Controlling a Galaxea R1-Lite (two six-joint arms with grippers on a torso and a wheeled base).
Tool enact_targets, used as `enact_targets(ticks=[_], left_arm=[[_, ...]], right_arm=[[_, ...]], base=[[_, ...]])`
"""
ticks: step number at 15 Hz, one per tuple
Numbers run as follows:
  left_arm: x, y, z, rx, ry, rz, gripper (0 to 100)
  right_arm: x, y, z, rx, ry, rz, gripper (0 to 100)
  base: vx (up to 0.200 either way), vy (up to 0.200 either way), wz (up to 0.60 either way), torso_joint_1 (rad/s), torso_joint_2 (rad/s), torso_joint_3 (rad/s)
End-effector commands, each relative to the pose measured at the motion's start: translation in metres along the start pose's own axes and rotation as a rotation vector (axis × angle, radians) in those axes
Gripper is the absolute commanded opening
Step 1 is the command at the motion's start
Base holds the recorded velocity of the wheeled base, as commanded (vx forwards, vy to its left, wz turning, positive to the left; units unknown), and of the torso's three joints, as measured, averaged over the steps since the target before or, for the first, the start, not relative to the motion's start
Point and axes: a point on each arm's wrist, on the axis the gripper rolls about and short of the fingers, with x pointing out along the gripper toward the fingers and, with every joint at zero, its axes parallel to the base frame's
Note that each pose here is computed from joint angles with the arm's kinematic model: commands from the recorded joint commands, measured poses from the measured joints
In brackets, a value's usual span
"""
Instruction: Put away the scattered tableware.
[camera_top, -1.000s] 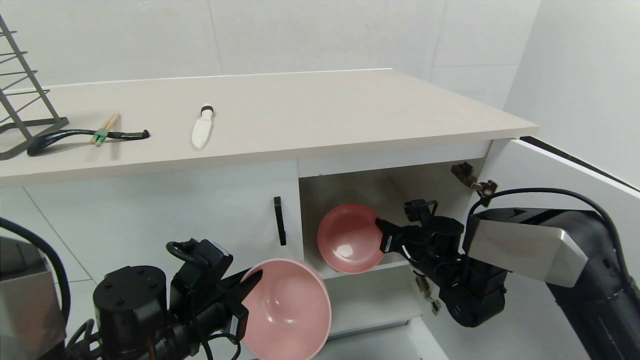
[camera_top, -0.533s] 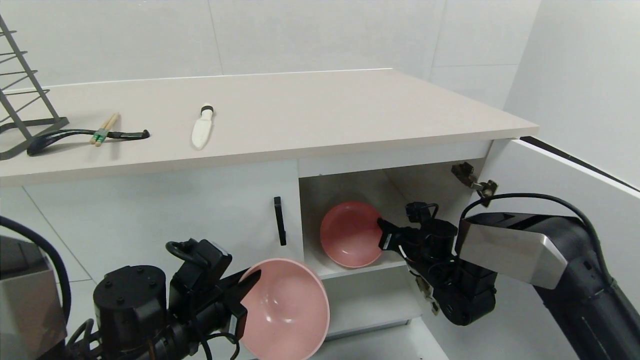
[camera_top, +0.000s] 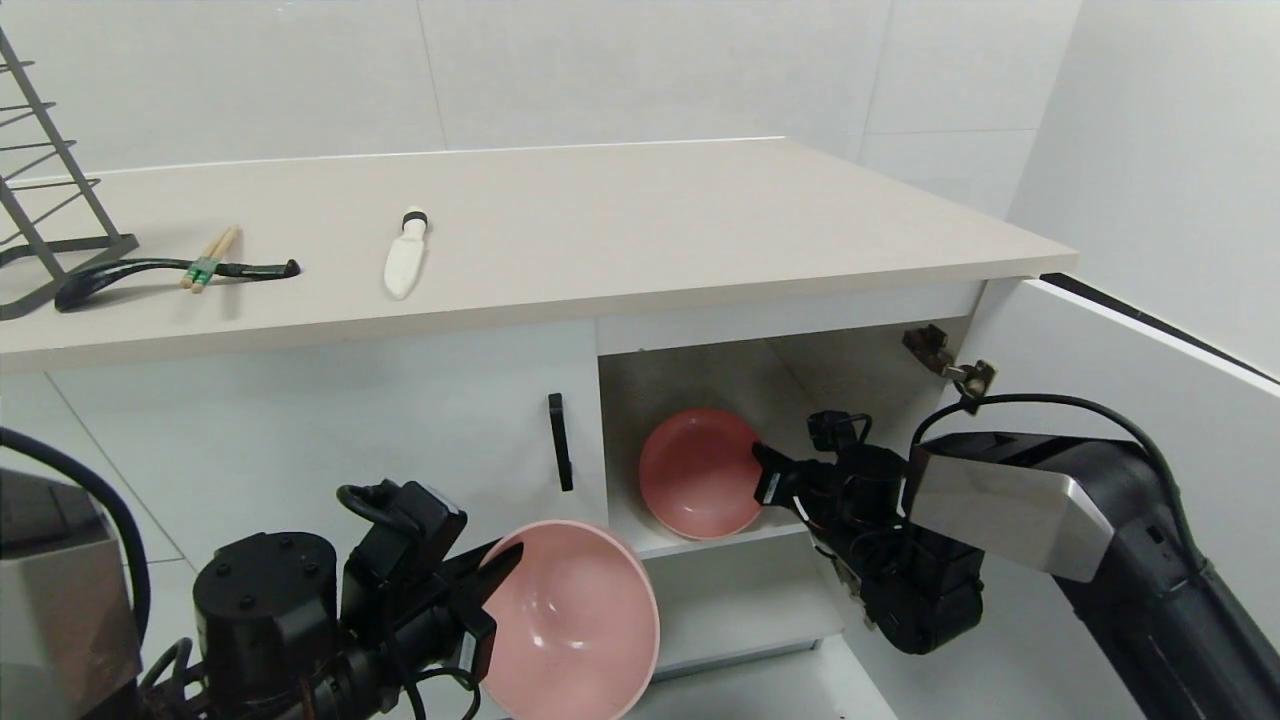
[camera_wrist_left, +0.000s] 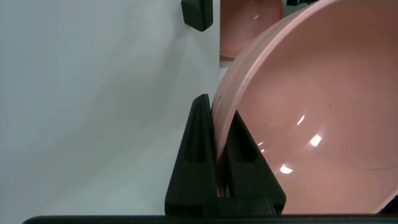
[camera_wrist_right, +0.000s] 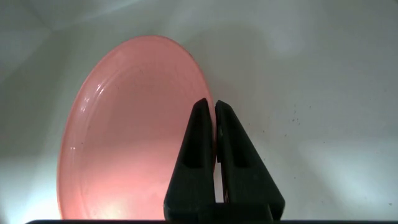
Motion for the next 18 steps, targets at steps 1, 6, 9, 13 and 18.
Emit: enact_targets(ticks=[1,6,9,13,18], left_arm=[[0.0,0.0,0.0,0.001,0.002,0.0,0],[0.001,0.0,-0.001,0.001,0.004,0.0,0],[0.001,0.0,-0.001,0.001,0.007,0.0,0],[0.001,0.0,-0.001,0.001,0.007,0.0,0],[0.001,0.0,0.001,0.0,-0.004,0.002,0]], right_arm=[[0.002,-0.002,-0.004,0.003,0.001,-0.002,0],[0.007,-0.006,-0.004,0.01,-0.014,-0.004,0],[0.012,-0.01,-0.003,0.011,-0.032,-0.007,0],[0.014,-0.018,-0.002,0.008,-0.043,-0.021,100],[0.01,-0.021,0.025,-0.062,-0.093,-0.033,100]], base=[[0.0,0.0,0.0,0.0,0.0,0.0],[0.0,0.0,0.0,0.0,0.0,0.0],[0.0,0.0,0.0,0.0,0.0,0.0],[0.0,0.0,0.0,0.0,0.0,0.0],[0.0,0.0,0.0,0.0,0.0,0.0]])
